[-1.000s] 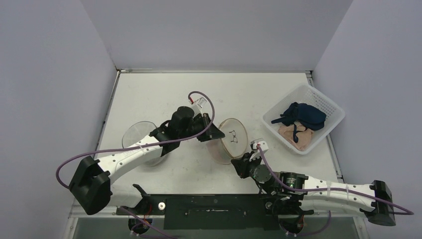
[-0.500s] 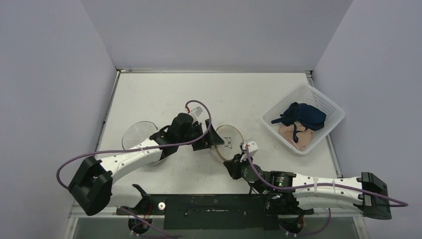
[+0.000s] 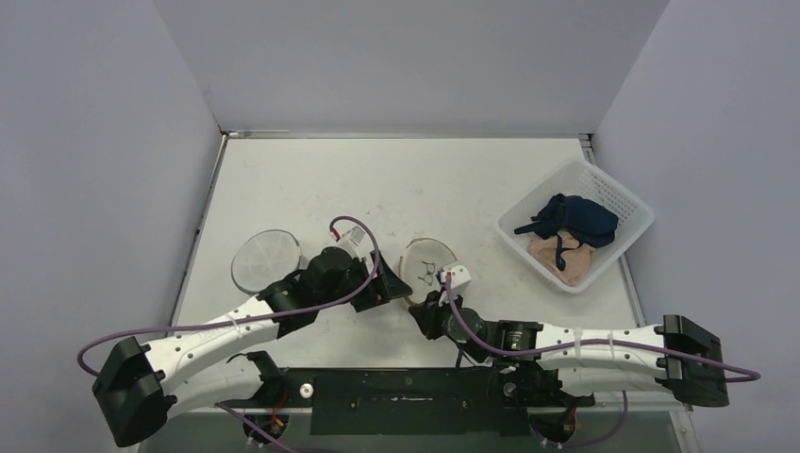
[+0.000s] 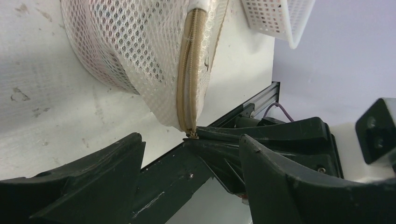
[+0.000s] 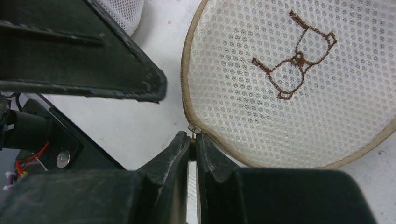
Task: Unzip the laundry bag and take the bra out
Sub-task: Unzip the laundry bag at the center of the board.
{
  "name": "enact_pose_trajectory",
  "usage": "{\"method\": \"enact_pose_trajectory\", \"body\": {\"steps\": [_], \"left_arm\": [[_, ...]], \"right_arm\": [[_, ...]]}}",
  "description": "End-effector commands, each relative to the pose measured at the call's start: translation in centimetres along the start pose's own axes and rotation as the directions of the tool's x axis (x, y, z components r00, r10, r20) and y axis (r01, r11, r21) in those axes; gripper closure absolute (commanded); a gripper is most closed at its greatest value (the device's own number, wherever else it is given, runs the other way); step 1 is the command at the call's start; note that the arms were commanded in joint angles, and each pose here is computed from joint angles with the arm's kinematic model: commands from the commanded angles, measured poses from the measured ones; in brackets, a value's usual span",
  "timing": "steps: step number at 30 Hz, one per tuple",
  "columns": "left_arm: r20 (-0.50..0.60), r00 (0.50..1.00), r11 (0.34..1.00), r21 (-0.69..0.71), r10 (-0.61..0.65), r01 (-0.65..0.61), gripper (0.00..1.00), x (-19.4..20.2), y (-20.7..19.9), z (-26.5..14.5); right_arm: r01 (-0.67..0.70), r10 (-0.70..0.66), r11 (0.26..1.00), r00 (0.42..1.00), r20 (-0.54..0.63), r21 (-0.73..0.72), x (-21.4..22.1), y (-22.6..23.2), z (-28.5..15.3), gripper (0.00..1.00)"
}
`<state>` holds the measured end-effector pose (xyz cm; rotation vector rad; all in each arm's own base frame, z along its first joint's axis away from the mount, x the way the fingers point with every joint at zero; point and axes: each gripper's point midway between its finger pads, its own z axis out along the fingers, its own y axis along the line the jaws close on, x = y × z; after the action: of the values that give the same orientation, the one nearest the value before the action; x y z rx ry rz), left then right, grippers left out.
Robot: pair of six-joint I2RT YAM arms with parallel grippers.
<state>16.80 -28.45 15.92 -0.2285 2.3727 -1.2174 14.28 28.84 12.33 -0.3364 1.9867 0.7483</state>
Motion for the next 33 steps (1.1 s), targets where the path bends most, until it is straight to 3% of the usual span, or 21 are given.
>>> {"method": "enact_pose_trajectory", "body": {"steps": [1, 6, 19, 24, 33], "left_arm": [[0.062, 0.998, 0.999, 0.037, -0.017, 0.014, 0.32, -1.2, -2.6, 1.3], [0.072, 0.997, 1.000, 0.013, -0.019, 0.019, 0.49, -1.2, -2.2, 2.5], [0.114, 0.993, 0.999, -0.033, 0.005, -0.002, 0.82, -2.4, -1.4, 3.5], [0.119, 0.993, 1.000, -0.028, 0.008, -0.005, 1.00, -2.8, -1.2, 3.5], [0.105, 0.994, 1.000, 0.002, 0.016, -0.017, 1.00, -3.3, -1.2, 2.9]], "right_arm": [[-0.038, 0.042, 0.997, 0.997, 0.061, -0.071, -2.6, 2.6, 0.2, 0.95], [-0.037, 0.041, 0.997, 0.997, 0.059, -0.067, -2.5, 2.4, 0.0, 0.95], [-0.051, 0.053, 0.997, 0.997, 0.053, -0.051, -2.1, 1.2, -1.0, 0.95], [-0.040, 0.040, 0.999, 0.998, 0.040, 0.004, -1.4, -0.5, -1.5, 0.95], [-0.035, 0.031, 0.979, 0.999, 0.025, 0.201, 0.3, -5.7, -2.9, 0.95]]}}
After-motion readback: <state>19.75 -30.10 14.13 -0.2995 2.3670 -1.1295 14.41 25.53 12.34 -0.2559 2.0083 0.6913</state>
